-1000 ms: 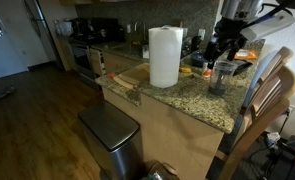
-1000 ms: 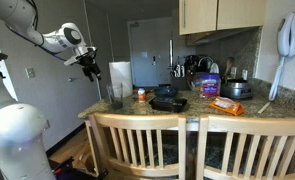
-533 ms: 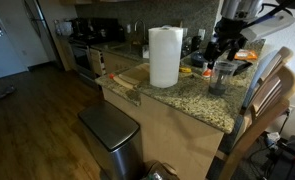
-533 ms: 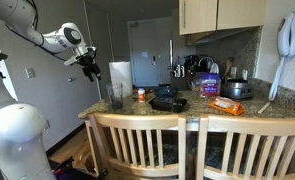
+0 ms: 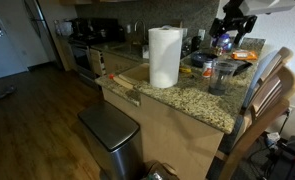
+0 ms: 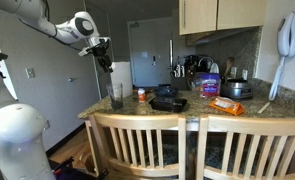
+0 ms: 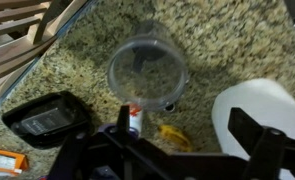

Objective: Put the white bottle in the bowl, remove the white bottle from the bowl and put it on the countertop

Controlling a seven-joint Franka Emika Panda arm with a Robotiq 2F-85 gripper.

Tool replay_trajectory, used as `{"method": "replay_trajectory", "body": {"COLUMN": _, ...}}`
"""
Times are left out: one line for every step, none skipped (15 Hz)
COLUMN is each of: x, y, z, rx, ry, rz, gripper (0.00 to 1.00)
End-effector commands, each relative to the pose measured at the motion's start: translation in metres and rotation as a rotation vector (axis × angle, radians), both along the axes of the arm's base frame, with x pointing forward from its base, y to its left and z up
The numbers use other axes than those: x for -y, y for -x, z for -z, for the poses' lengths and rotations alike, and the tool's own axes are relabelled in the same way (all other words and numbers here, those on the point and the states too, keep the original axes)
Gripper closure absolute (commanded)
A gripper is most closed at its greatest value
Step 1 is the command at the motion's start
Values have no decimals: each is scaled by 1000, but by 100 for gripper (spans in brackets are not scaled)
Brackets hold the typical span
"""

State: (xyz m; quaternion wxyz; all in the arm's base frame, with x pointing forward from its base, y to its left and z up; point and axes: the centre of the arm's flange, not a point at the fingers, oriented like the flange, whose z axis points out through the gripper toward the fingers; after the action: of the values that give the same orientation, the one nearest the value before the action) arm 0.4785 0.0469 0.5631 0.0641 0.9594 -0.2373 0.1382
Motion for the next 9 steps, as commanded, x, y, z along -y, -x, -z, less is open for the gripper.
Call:
{"method": "replay_trajectory", "body": {"x": 87, "y": -39, "z": -25, "rx": 37, "ry": -63, "rz": 193, "gripper": 0}}
{"method": "replay_trajectory", "body": {"x": 105, "y": -43, "z": -24, "rx": 36, "ry": -82, "rz": 251, "gripper": 0}}
{"method": "replay_trajectory", "body": {"x": 116, "y": -44, "z": -24, "rx": 39, "ry": -100, "rz": 307, "gripper": 0}}
{"method": "replay_trajectory", "body": {"x": 105, "y": -22, "z": -23, "rx": 50, "ry": -62, "rz": 224, "gripper": 0}}
{"method": "replay_trajectory", "body": {"x": 118, "y": -27, "z": -22, "rx": 51, "ry": -72, "rz": 262, "gripper": 0}}
{"method": "replay_trajectory", "body": {"x": 123, "y": -31, "z": -20, "rx": 49, "ry": -76, "rz": 280, "gripper": 0}}
{"method": "replay_trajectory", "body": {"x": 122, "y": -34, "z": -18, "rx": 47, "ry": -79, "rz": 288, "gripper": 0}}
{"method": "replay_trajectory", "body": {"x": 120, "y": -36, "z": -17, "rx": 47, "ry": -80, "rz": 293, "gripper": 0}}
{"method": "replay_trajectory", "body": {"x": 118, "y": -36, "z": -17, "rx": 47, "ry": -81, "rz": 293, "gripper": 0}}
